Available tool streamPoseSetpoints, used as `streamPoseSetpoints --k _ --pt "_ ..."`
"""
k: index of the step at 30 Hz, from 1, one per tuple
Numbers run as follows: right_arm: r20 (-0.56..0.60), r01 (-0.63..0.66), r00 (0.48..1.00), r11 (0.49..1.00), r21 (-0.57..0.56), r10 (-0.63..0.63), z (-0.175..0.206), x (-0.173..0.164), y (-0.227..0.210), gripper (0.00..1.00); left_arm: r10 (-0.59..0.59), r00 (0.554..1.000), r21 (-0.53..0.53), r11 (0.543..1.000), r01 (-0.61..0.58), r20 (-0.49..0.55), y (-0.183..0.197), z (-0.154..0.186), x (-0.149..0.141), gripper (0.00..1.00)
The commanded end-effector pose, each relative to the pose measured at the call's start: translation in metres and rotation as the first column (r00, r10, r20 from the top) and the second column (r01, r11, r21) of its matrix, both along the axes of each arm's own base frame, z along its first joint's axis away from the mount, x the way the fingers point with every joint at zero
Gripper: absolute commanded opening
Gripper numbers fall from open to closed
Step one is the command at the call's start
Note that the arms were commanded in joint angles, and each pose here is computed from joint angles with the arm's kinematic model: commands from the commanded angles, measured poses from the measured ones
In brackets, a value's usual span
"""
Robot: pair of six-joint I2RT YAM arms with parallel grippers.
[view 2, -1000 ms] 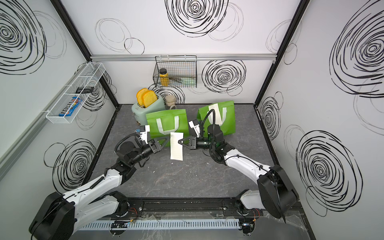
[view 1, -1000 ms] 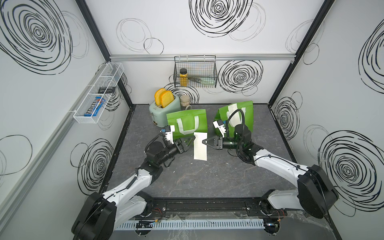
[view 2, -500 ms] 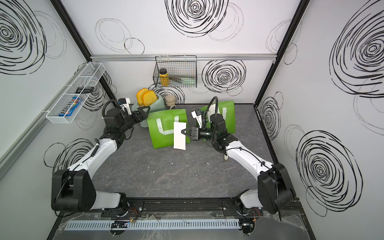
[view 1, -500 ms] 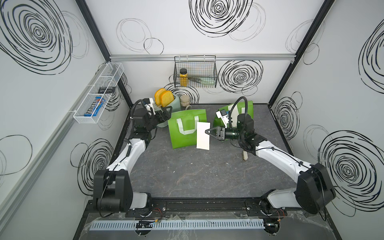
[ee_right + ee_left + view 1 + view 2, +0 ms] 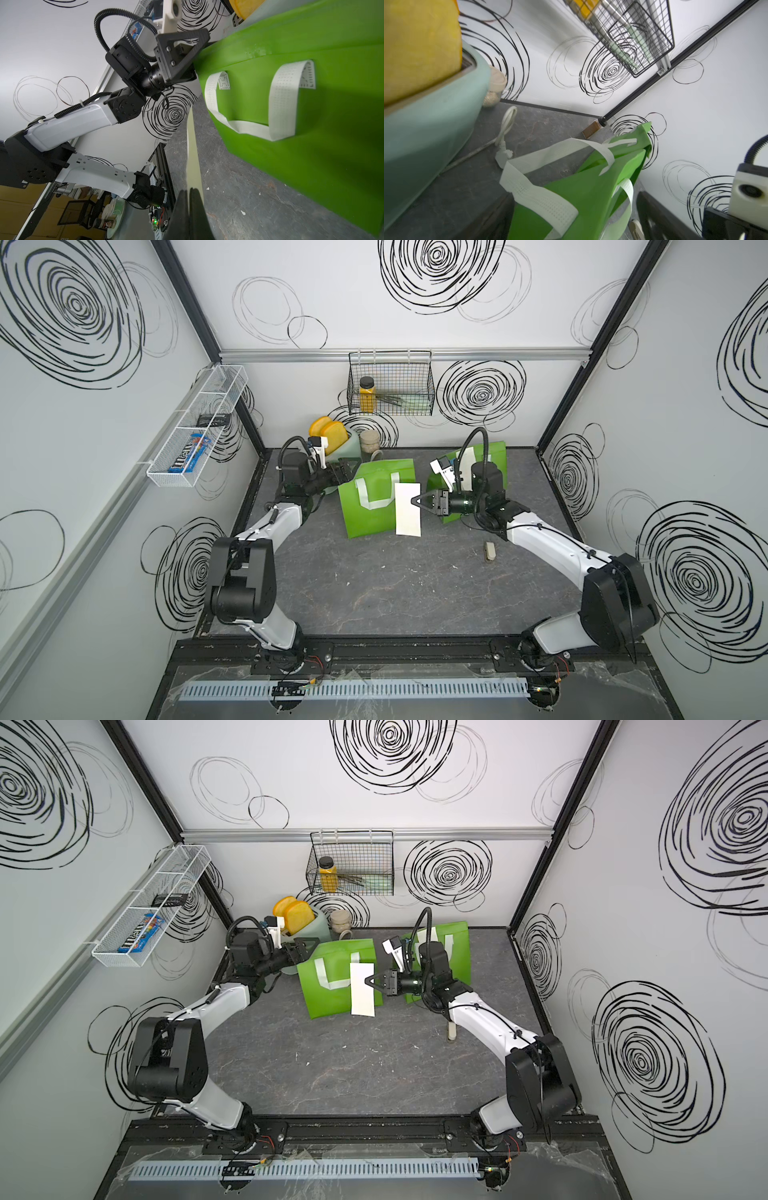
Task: Staple the receipts to the bags
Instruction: Adjust the takeout bag at the center of the board.
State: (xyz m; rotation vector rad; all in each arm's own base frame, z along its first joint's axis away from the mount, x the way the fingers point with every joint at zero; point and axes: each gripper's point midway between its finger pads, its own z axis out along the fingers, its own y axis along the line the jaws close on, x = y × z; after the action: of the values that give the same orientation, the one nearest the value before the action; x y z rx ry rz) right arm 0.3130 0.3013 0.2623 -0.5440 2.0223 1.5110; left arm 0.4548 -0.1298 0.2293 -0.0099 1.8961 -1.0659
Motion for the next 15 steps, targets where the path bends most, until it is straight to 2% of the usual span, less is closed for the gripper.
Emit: streamPoseSetpoints --k 1,8,15 --pt "0.035 -0.041 0.999 0.999 0.004 0.041 0.008 0.000 0.003 0.00 -0.038 0.996 -0.046 0.998 0.041 0.079 -0.018 0.028 -0.019 0.96" --pt "0.055 -0.061 0.997 0.998 -0.008 0.061 0.006 0.004 0.005 0.00 -0.009 0.997 -0.035 0.999 0.012 0.076 -0.020 0.031 -0.037 0.96" --pt "0.093 -0.119 0.988 0.993 -0.017 0.120 0.006 0.021 0.006 0.00 0.055 0.964 0.062 0.995 -0.073 0.260 0.003 0.073 -0.036 0.96"
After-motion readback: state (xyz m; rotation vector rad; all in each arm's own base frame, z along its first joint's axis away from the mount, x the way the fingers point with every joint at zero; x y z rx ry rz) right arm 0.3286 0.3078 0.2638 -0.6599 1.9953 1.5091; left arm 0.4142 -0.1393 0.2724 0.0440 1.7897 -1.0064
